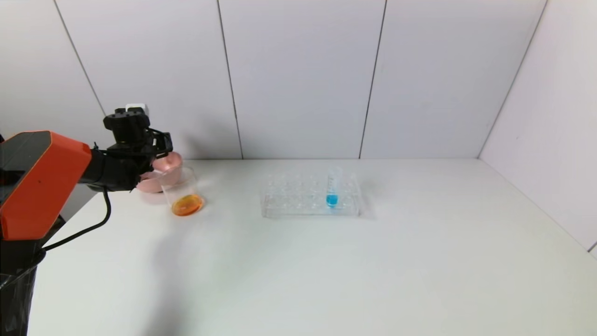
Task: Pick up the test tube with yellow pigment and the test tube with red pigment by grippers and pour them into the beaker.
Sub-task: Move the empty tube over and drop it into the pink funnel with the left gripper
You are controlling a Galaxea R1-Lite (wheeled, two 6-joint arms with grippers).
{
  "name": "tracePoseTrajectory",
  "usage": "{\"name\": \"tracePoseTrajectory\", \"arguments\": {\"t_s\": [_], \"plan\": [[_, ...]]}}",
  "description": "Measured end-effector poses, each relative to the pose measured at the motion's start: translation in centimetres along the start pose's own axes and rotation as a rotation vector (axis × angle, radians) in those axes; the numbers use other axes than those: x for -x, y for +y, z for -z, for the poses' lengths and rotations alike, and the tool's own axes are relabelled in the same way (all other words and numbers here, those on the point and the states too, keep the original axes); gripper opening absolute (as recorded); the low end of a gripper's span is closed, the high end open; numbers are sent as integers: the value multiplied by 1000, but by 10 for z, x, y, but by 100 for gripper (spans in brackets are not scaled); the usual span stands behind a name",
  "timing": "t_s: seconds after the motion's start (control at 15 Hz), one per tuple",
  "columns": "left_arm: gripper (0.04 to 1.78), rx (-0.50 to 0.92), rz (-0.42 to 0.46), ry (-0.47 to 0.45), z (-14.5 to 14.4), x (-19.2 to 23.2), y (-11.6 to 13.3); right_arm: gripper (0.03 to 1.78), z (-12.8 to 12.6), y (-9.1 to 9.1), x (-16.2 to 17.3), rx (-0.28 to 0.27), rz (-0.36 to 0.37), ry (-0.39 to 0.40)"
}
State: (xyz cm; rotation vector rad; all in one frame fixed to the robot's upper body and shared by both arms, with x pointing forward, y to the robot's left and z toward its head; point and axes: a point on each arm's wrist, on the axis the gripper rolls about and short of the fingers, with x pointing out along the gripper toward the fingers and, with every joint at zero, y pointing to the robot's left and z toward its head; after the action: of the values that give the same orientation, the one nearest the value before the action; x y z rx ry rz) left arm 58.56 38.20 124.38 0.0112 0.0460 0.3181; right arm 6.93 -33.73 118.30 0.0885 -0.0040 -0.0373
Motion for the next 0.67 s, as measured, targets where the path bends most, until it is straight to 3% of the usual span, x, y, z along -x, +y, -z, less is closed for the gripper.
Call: {"name": "tracePoseTrajectory", "arguments": {"t_s": [0.67], "plan": [[44,-6,-9,31,-8,7,1,171,0,0,0,0,0,0]]}}
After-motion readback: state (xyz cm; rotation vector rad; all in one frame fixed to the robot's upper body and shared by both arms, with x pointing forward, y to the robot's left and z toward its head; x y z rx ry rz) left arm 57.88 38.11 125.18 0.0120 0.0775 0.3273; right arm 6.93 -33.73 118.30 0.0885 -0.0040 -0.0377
